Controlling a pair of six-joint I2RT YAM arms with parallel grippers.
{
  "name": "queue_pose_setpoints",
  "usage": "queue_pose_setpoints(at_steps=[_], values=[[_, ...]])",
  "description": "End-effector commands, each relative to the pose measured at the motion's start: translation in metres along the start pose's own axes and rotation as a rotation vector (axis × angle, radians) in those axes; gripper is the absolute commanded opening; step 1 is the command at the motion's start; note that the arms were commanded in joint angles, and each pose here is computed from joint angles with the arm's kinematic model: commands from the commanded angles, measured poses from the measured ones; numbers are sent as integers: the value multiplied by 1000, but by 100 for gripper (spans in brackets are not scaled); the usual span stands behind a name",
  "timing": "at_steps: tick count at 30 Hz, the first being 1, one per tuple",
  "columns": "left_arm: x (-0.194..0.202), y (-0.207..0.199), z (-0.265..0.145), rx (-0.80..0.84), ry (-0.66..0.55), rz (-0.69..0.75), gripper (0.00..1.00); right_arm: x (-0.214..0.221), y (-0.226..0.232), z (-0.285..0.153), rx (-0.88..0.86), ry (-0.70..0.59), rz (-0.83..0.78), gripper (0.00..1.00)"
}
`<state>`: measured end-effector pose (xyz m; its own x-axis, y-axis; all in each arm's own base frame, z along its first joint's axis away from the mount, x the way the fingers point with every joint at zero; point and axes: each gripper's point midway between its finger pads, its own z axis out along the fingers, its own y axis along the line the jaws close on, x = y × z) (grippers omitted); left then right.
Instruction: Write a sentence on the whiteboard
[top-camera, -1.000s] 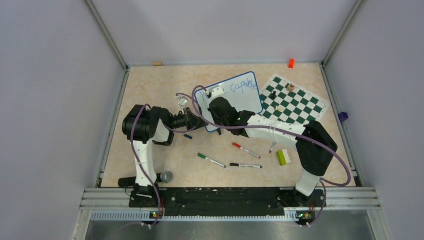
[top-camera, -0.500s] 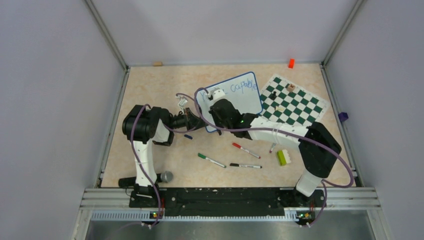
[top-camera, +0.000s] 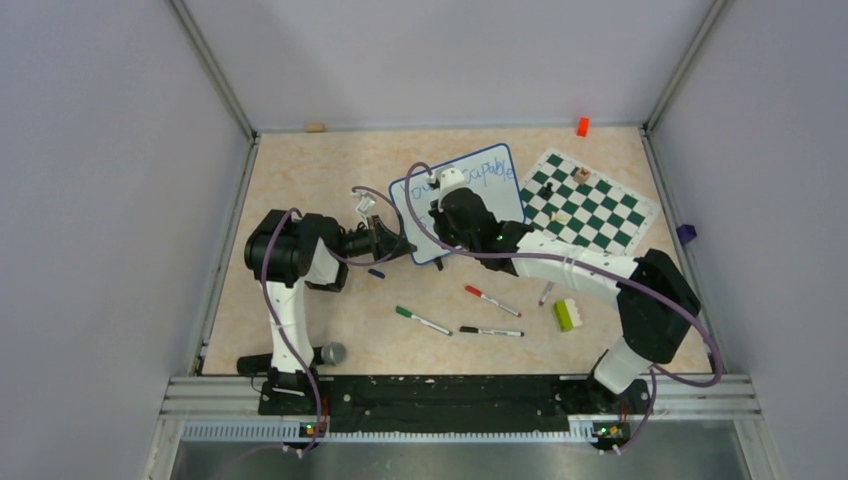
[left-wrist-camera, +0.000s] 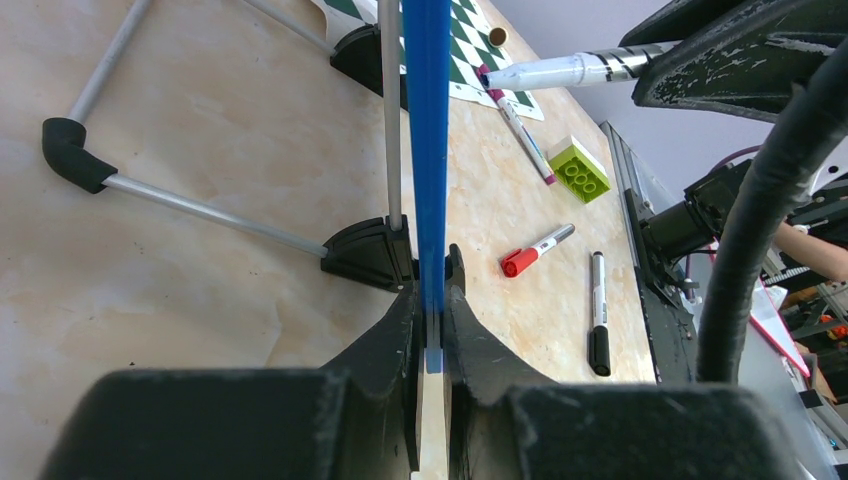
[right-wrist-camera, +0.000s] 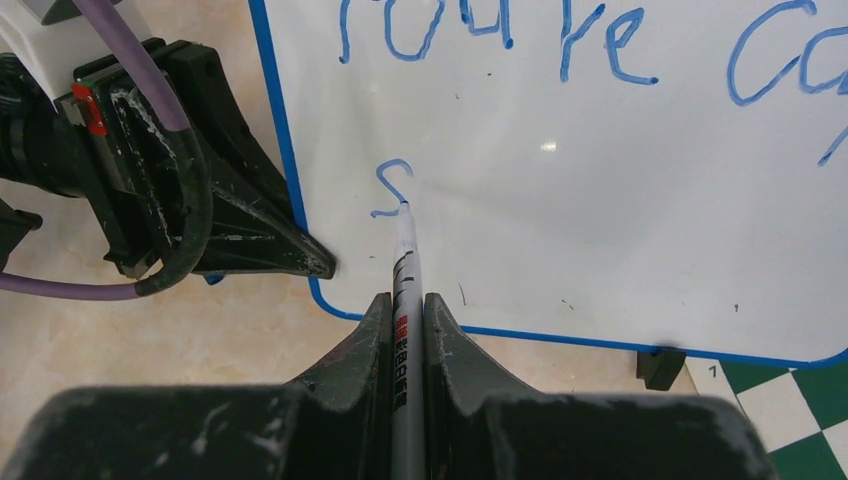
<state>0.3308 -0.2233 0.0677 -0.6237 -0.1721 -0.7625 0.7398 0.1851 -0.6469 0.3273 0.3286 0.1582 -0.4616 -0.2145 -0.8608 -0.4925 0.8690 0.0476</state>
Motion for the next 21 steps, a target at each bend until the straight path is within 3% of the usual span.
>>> queue_pose_setpoints(at_steps=[1, 21], values=[[-12, -16, 0, 65, -3, 131, 6, -31, 2, 3, 5, -63, -7, 0], [-12, -15, 0, 64, -4, 130, 6, -24, -10, 23, 101, -30, -53, 0]])
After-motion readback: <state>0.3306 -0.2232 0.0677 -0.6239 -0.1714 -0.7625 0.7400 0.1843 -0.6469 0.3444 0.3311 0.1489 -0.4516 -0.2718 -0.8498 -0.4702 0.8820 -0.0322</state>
